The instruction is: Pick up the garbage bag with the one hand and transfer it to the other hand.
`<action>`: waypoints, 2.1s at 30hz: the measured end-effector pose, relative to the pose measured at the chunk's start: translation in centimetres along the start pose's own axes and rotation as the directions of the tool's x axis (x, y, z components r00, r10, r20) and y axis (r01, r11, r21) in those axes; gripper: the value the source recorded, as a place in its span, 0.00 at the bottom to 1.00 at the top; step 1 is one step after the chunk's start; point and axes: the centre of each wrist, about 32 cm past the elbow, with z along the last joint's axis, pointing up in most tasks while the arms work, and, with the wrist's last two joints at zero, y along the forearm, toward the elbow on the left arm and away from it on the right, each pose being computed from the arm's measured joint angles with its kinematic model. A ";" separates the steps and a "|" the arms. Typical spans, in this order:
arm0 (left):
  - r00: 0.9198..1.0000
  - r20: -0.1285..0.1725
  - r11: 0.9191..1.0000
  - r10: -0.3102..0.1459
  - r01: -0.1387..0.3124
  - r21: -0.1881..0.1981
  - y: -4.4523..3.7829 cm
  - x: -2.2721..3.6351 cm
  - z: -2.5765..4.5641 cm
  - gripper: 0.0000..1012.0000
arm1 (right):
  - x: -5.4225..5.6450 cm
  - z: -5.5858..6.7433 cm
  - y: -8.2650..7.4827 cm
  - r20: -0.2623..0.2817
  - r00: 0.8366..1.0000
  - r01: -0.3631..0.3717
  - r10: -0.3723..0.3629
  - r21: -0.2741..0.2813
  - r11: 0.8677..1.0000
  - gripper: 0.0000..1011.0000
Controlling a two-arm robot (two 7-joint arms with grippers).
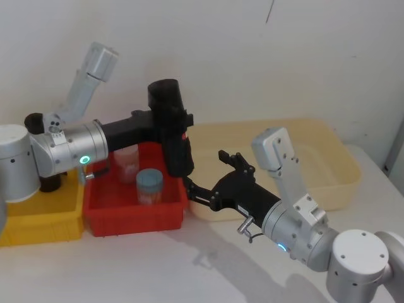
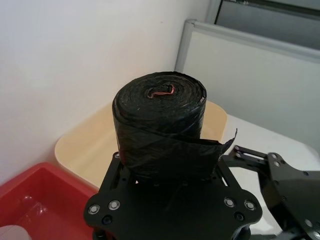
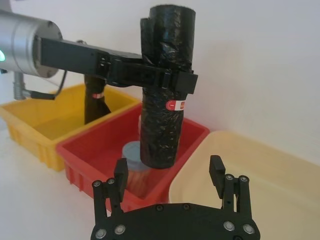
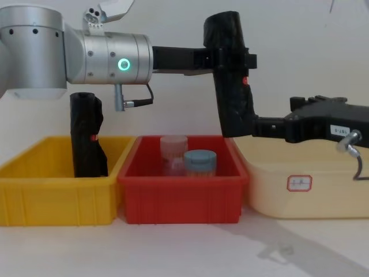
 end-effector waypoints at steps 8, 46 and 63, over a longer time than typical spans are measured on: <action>1.000 0.008 1.000 -0.030 0.030 0.006 -0.66 -0.16 -0.08 0.43 | 0.1 -0.2 0.4 -0.011 1.000 0.020 -0.021 -0.039 0.999 0.99; 0.990 -0.105 0.995 -0.096 0.092 -0.046 -2.61 -0.96 -2.25 0.43 | 0.7 0.3 2.8 -0.087 0.995 0.041 -0.048 -0.079 0.996 0.99; 0.987 -0.116 0.992 -0.113 0.106 -0.064 -3.22 -1.26 -2.14 0.43 | 0.6 -0.2 2.8 -0.097 0.995 -0.016 0.005 -0.107 0.994 0.78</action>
